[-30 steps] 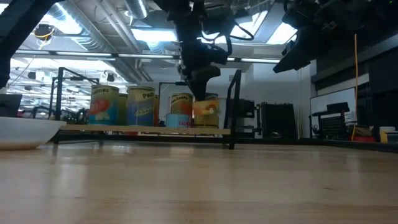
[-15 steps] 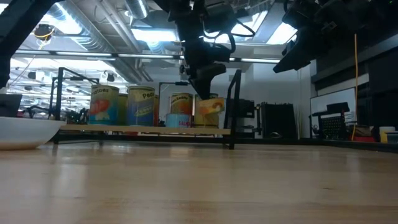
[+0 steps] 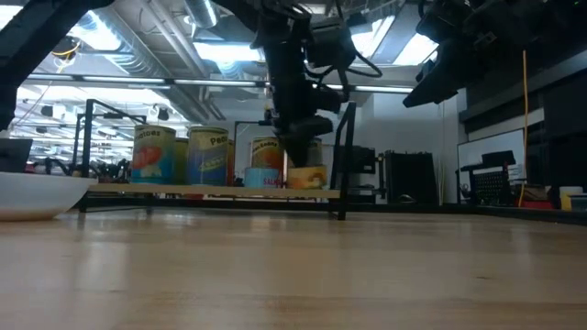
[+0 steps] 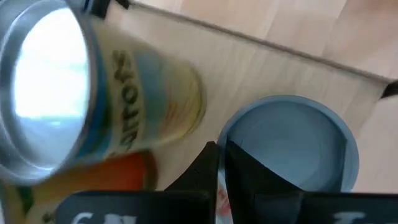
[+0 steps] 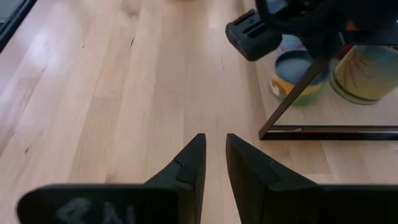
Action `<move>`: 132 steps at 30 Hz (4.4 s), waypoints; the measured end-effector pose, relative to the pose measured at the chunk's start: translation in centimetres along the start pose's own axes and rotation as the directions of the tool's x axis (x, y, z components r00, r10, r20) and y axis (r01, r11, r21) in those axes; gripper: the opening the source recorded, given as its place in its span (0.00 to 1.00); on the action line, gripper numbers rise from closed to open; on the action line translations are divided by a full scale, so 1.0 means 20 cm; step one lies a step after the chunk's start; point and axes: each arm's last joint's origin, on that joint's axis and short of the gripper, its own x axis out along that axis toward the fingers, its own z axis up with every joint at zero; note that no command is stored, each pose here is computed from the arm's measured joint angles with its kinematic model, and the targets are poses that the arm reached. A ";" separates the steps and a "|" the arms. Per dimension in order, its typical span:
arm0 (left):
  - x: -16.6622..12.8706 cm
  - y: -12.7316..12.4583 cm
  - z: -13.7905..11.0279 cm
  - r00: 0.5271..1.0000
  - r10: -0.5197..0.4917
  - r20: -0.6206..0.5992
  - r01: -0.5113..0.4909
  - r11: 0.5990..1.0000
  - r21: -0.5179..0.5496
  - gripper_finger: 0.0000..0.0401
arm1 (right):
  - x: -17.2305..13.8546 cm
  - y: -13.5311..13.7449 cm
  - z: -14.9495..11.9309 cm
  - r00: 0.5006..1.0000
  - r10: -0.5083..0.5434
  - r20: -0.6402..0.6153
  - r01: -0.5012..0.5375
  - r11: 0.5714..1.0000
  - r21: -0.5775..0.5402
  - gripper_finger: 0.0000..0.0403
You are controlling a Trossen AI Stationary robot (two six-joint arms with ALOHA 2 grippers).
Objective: Pick and place cans onto a shelf
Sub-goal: Put the mushroom can on the shelf, then return to Home Position
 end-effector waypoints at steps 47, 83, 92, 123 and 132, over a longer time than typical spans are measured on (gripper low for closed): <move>-1.23 0.21 -0.11 0.906 -0.095 0.413 0.049 0.991 0.121 0.15 | 0.01 0.00 -0.02 0.999 -0.001 -0.038 0.001 1.000 -0.001 0.17; -0.74 0.24 -1.44 0.495 -0.214 0.842 0.375 0.927 0.015 0.15 | 0.01 0.00 -0.01 1.000 0.000 -0.029 0.000 1.000 -0.001 0.17; -0.65 0.26 -1.59 0.400 -0.194 0.896 0.424 0.906 0.007 0.15 | 0.01 0.00 -0.01 1.000 0.000 -0.028 0.000 1.000 -0.001 0.17; -0.48 0.16 -1.67 0.232 -0.311 0.922 0.424 0.885 0.191 0.15 | -0.44 0.00 -0.02 0.963 0.107 0.247 -0.112 0.994 0.005 0.17; -0.48 0.16 -1.67 0.236 -0.312 0.920 0.423 0.885 0.192 0.15 | -0.37 0.00 -0.27 0.910 0.099 0.403 -0.106 0.994 -0.005 0.17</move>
